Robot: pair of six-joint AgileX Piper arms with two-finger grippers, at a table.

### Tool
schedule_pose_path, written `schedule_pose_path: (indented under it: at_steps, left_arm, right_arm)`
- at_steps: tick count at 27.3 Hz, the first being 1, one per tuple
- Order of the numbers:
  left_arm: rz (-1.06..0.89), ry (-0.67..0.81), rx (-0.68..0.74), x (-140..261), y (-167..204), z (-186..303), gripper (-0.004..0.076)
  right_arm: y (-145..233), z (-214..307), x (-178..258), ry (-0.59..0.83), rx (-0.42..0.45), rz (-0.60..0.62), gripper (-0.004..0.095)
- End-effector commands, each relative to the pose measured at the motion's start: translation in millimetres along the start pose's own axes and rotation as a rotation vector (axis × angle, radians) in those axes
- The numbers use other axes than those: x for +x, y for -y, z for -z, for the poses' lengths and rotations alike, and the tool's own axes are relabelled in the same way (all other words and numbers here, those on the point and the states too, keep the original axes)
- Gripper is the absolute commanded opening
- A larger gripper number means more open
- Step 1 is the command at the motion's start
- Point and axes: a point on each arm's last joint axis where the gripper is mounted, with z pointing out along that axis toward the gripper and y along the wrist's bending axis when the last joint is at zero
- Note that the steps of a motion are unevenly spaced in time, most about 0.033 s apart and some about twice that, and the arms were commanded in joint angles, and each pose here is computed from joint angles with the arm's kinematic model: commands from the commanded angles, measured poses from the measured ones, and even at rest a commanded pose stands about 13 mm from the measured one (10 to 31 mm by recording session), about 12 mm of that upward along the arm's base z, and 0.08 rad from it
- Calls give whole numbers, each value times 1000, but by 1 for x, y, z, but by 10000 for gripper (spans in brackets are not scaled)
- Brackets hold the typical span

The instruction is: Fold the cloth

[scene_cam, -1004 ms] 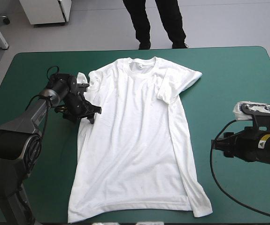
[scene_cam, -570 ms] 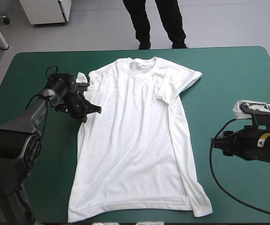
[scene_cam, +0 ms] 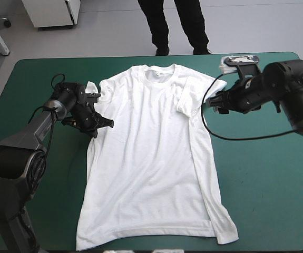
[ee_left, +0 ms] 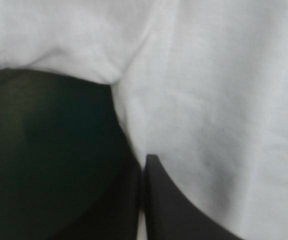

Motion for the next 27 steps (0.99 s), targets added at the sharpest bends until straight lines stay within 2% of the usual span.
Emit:
schedule_pose_path:
  at_steps: [1, 9, 27]
  left_arm:
    - [5, 44, 30, -1, 6, 13, -7]
    - [5, 50, 30, -1, 6, 13, -7]
    - [-9, 55, 60, -2, 9, 13, -7]
  right_arm:
    - [-6, 1, -20, 47, 28, 59, 591]
    - [-1, -88, -39, -122, 32, 45, 591]
    - [5, -183, -38, -213, 38, 24, 558]
